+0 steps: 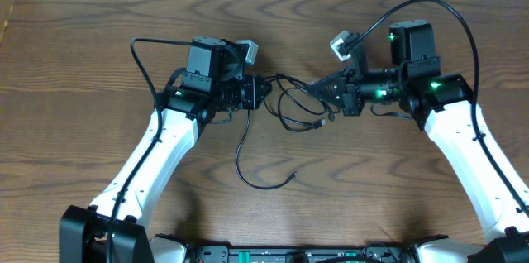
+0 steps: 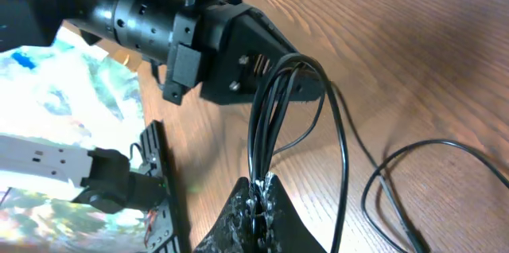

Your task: Untangle cables

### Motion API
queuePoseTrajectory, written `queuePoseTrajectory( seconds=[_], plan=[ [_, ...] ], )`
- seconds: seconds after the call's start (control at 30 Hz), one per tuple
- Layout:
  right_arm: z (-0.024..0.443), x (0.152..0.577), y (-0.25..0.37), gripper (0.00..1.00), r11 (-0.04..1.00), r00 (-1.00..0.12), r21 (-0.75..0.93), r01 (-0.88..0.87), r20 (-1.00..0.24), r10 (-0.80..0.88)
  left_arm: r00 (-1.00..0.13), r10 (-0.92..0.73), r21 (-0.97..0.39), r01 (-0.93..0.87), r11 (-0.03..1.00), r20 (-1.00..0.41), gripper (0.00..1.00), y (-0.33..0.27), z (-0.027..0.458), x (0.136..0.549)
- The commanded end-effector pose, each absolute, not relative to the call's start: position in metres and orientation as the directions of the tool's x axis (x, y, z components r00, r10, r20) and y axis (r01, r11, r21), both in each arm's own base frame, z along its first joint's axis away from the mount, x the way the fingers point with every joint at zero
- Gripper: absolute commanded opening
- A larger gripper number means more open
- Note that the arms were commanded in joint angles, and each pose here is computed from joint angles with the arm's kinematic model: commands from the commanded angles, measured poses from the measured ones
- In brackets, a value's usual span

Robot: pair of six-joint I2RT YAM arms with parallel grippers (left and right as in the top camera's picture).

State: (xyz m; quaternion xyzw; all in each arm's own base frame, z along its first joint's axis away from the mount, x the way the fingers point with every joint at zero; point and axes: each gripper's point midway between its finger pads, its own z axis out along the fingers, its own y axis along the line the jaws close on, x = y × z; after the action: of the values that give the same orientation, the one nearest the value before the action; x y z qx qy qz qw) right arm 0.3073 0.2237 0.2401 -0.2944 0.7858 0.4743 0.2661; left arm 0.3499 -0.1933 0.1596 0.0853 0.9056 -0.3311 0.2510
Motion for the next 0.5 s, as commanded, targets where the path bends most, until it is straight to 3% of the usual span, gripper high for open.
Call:
queuePoseTrajectory(
  seconds=[0.0,0.1,0.27,0.47],
  plan=[
    [0.2632,0.3018,0.2255,0.01,0.302,-0.656,0.592,-0.747,-0.730,-0.190,-0.857,-0.006,-0.540,0.319,0.779,-0.515,0.08,-0.1912,0.1527,0.3522],
    [0.2663,0.2995,0.2257,0.01,0.279,-0.657,0.601,-0.748,-0.731,-0.185,-0.851,-0.008,-0.539,0.325,0.777,-0.524,0.11,-0.1917,0.1544,0.3541],
    [0.2708,0.2957,0.2272,0.01,0.246,-0.654,0.610,-0.753,-0.735,-0.181,-0.844,-0.009,-0.538,0.332,0.775,-0.536,0.38,-0.1924,0.1563,0.3564],
    [0.2712,0.2957,0.2267,0.01,0.243,-0.654,0.611,-0.753,-0.735,-0.179,-0.840,-0.007,-0.544,0.345,0.765,-0.542,0.42,-0.1946,0.1587,0.3567]
  ],
)
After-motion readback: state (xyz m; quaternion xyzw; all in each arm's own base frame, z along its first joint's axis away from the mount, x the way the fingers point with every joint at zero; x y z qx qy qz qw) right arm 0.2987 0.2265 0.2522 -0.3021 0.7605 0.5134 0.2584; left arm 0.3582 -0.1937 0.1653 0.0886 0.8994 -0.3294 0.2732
